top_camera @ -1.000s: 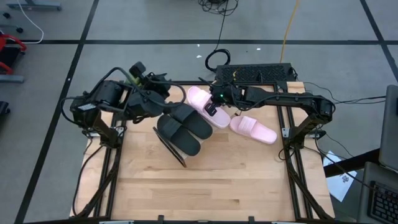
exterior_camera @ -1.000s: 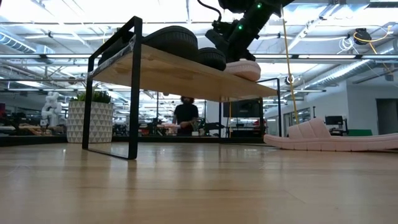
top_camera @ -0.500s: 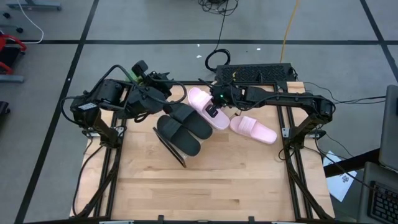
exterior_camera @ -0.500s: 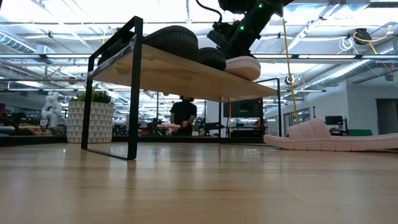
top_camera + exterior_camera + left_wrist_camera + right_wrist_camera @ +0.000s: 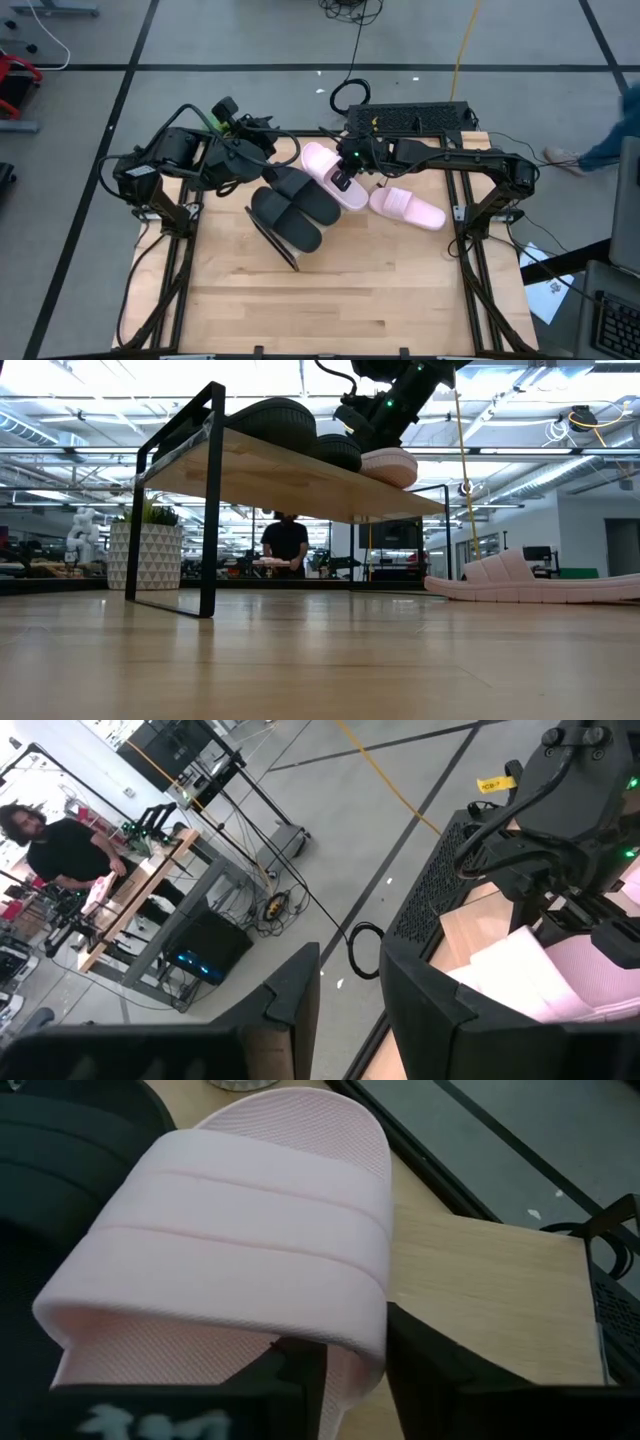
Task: Pick and place slides into the shelf
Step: Put the left pink slide on the shelf
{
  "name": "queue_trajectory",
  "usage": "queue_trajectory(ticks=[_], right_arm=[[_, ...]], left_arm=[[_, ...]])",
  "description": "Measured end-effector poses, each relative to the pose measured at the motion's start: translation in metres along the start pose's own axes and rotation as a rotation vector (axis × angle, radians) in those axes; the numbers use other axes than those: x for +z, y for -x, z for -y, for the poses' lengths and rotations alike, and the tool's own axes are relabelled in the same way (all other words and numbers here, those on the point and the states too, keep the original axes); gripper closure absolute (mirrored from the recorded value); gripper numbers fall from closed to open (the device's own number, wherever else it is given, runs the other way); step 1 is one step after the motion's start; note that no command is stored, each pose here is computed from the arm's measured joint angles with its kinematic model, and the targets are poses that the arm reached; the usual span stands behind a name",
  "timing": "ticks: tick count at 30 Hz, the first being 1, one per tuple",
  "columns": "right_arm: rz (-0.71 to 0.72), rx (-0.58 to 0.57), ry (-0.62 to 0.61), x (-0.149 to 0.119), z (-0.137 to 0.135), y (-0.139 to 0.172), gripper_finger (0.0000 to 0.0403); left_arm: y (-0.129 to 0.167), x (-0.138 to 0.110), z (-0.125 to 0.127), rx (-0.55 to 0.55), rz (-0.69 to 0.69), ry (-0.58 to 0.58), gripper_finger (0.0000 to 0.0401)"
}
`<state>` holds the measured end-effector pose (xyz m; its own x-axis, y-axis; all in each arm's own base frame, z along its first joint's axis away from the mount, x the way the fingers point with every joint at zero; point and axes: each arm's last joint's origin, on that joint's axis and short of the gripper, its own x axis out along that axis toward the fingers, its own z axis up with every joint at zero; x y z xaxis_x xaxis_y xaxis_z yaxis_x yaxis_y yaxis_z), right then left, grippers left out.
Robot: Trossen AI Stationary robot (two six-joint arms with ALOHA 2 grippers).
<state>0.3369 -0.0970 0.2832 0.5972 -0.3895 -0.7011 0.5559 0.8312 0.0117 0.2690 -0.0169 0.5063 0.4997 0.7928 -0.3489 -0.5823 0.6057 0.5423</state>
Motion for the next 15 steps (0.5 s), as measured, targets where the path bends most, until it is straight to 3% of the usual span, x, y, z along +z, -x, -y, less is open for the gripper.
queue_trajectory(ticks=[7,15], right_arm=[[0.0,-0.005,-0.009,0.0005,0.0024,-0.0005,0.0284],[-0.013,0.042,-0.008,0.0,0.0008,-0.0004,0.028]], left_arm=[[0.0,0.0,0.0,0.0,0.0,0.0,0.0288],[0.0,0.0,0.0,0.0,0.0,0.0,0.0288]])
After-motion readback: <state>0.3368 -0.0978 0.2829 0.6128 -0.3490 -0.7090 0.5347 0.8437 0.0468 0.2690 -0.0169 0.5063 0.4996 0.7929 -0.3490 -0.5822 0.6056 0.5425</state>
